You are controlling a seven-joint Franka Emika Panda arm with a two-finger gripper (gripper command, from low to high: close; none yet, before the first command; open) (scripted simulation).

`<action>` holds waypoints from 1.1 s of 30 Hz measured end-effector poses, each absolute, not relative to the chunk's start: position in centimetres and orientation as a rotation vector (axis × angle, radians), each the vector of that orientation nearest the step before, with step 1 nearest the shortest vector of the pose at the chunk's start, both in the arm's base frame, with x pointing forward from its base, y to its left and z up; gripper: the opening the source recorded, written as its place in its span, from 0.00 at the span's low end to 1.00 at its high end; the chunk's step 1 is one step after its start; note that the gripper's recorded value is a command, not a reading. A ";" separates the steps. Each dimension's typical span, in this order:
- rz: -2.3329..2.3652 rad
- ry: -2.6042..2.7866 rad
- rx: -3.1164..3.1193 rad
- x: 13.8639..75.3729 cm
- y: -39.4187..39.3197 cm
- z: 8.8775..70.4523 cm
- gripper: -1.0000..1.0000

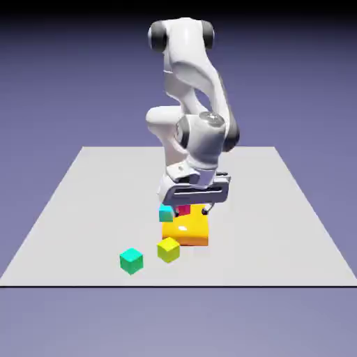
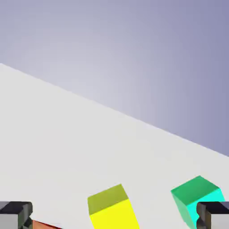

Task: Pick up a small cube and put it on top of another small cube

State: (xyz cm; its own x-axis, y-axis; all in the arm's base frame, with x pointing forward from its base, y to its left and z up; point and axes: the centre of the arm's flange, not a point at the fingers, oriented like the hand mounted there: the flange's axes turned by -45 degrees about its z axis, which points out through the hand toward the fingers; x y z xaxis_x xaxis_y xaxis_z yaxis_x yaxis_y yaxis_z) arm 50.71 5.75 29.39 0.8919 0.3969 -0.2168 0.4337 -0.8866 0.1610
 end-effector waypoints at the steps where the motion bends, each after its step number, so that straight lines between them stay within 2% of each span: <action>1: -0.334 0.652 2.831 51.0 5.9 28.4 0.50; 20: -1.467 0.810 2.147 52.4 6.4 10.5 0.50; 23: -1.538 0.805 2.080 52.2 6.3 9.2 0.50; 26: -1.537 0.804 2.079 49.5 3.8 6.5 0.50; 27: -1.538 0.805 2.080 48.7 3.1 5.7 0.00; 33: -1.533 0.809 2.077 52.2 6.2 9.2 0.00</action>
State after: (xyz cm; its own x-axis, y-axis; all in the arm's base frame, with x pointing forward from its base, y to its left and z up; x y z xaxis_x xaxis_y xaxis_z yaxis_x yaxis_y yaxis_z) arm 52.17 6.24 9.22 0.2173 0.1983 -0.9558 0.6768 -0.7361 0.0012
